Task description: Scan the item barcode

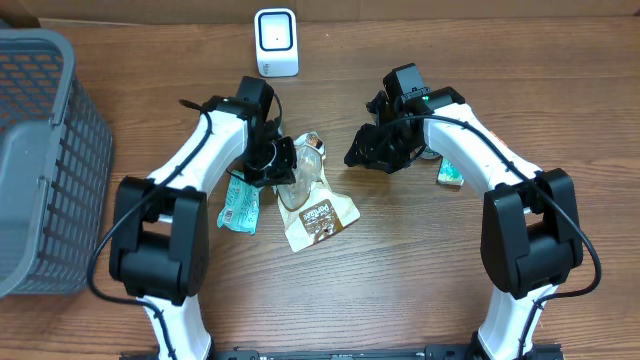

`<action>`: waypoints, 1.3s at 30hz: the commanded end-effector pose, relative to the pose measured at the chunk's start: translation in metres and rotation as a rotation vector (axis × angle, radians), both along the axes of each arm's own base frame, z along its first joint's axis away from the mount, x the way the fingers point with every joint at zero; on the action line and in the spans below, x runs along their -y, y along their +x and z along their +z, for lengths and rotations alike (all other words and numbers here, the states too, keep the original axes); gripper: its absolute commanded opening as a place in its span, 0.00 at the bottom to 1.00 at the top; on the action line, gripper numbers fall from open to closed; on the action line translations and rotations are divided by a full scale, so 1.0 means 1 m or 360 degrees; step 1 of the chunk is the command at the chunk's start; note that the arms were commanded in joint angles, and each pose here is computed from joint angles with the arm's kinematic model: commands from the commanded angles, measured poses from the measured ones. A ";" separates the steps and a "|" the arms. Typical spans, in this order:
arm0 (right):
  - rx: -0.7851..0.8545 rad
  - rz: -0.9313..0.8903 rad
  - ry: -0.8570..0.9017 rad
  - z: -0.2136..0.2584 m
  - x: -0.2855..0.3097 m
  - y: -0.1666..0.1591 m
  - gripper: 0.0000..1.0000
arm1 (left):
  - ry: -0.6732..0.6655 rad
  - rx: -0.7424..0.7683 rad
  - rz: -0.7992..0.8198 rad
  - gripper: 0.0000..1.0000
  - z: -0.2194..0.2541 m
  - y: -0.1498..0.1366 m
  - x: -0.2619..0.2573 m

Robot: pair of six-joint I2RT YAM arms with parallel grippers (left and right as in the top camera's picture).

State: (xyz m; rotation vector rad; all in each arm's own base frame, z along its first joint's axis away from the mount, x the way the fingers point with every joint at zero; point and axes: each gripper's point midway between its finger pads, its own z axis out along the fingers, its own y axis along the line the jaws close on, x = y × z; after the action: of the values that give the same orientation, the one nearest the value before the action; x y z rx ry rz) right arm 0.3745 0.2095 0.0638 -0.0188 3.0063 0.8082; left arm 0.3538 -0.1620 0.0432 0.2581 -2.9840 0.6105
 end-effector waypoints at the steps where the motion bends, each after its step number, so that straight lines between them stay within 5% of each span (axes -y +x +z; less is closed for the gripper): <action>1: 0.0016 0.0024 0.0009 0.001 -0.002 -0.001 0.44 | 0.0111 0.0044 -0.0003 0.04 0.014 -0.002 -0.012; 7: 0.0016 0.0024 0.0010 0.001 -0.002 -0.001 0.45 | 0.0222 -0.0004 0.0105 0.04 -0.013 -0.012 -0.024; 24: 0.0013 0.0024 0.0009 0.001 -0.002 -0.002 0.45 | 0.0033 0.0129 0.0108 0.04 -0.055 -0.013 -0.010; 39: 0.0013 0.0021 -0.0049 -0.002 0.005 -0.002 0.49 | -0.0562 0.0304 -0.0297 0.04 0.001 -0.004 0.033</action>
State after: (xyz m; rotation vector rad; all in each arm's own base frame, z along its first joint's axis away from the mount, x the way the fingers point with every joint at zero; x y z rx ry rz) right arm 0.3728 0.2062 0.0618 -0.0228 3.0182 0.7794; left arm 0.3485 -0.1806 0.0279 0.0652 -2.9874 1.0113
